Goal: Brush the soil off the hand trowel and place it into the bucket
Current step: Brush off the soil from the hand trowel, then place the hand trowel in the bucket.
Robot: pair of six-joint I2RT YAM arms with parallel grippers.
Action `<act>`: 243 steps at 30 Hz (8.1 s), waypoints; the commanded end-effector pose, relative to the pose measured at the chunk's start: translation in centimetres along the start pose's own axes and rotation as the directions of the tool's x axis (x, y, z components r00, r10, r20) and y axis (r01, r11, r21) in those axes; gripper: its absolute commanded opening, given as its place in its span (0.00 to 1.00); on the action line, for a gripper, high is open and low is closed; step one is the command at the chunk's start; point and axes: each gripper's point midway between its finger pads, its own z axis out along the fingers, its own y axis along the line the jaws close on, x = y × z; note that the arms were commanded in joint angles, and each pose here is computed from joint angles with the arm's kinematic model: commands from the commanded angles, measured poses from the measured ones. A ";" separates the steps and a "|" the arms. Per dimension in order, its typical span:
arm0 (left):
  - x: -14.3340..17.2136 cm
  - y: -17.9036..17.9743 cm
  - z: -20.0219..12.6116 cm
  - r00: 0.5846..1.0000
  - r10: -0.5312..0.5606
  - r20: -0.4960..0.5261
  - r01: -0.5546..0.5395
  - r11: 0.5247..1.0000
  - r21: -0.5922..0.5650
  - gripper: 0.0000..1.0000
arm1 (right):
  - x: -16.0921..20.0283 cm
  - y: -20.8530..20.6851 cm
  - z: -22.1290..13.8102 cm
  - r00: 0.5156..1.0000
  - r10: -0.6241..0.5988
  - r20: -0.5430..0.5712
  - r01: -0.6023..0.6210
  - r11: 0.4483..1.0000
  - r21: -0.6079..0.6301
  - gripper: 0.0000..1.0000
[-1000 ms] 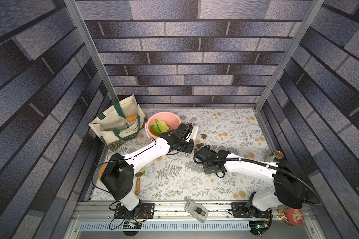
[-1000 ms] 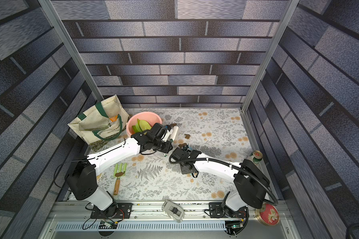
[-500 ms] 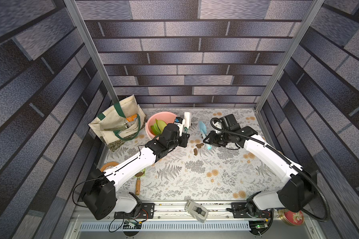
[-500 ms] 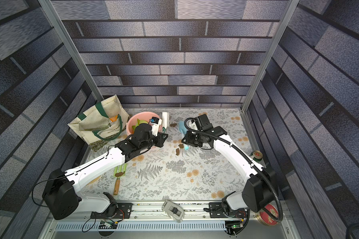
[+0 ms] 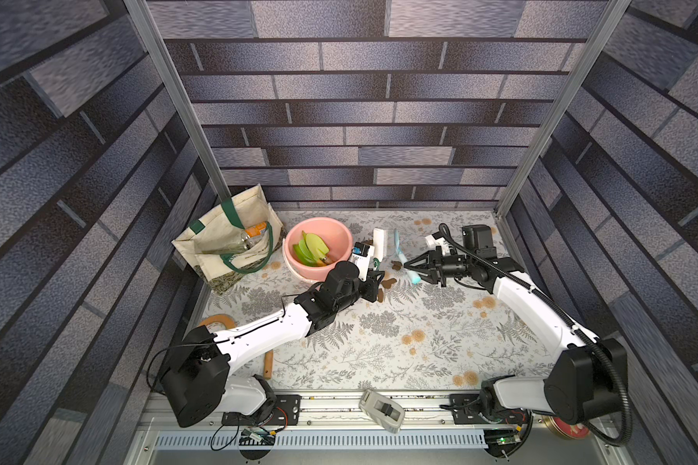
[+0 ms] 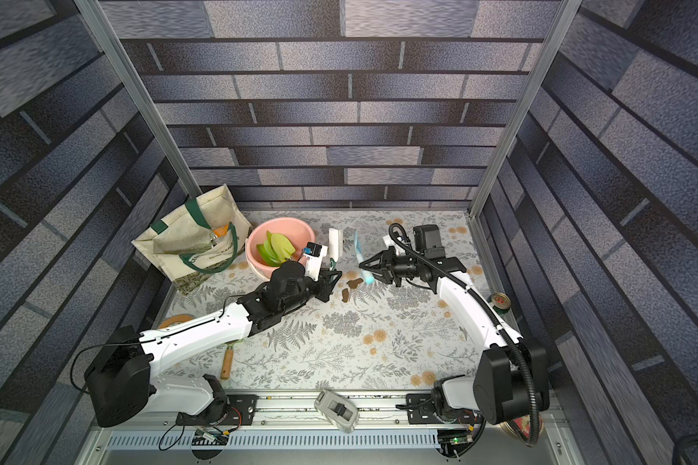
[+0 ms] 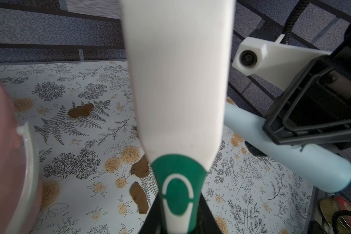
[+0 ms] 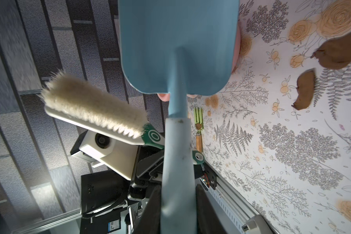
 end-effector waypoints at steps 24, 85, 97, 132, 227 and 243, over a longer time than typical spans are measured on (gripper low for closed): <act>-5.7 -5.6 1.9 0.977 0.120 0.174 -0.163 0.952 0.258 0.00 | 2.2 9.4 -4.2 0.993 -0.011 -0.114 -0.006 0.988 -0.153 0.17; -4.3 -5.6 2.8 0.980 0.197 -0.010 -0.178 0.908 0.379 0.00 | 3.8 9.4 -4.9 0.995 -0.013 -0.097 0.002 0.994 -0.112 0.18; -5.1 -4.5 5.3 0.955 0.292 -0.046 -0.244 0.867 0.434 0.00 | 3.9 9.4 -4.9 0.995 -0.007 -0.104 -0.005 0.993 -0.115 0.19; -5.6 -2.4 1.8 0.977 0.210 -0.026 -0.193 0.933 0.305 0.00 | 2.8 9.7 -4.6 0.994 -0.035 -0.101 0.022 0.992 -0.126 0.19; -5.4 14.1 -19.5 0.995 -0.025 0.100 0.066 0.900 -0.431 0.01 | -7.9 1.0 29.4 0.667 -0.734 -0.126 0.603 0.433 0.670 0.21; -5.4 14.1 -19.3 0.993 -0.045 0.113 0.089 0.902 -0.423 0.01 | -8.3 7.9 28.1 0.584 -0.812 0.001 0.617 0.444 0.650 0.39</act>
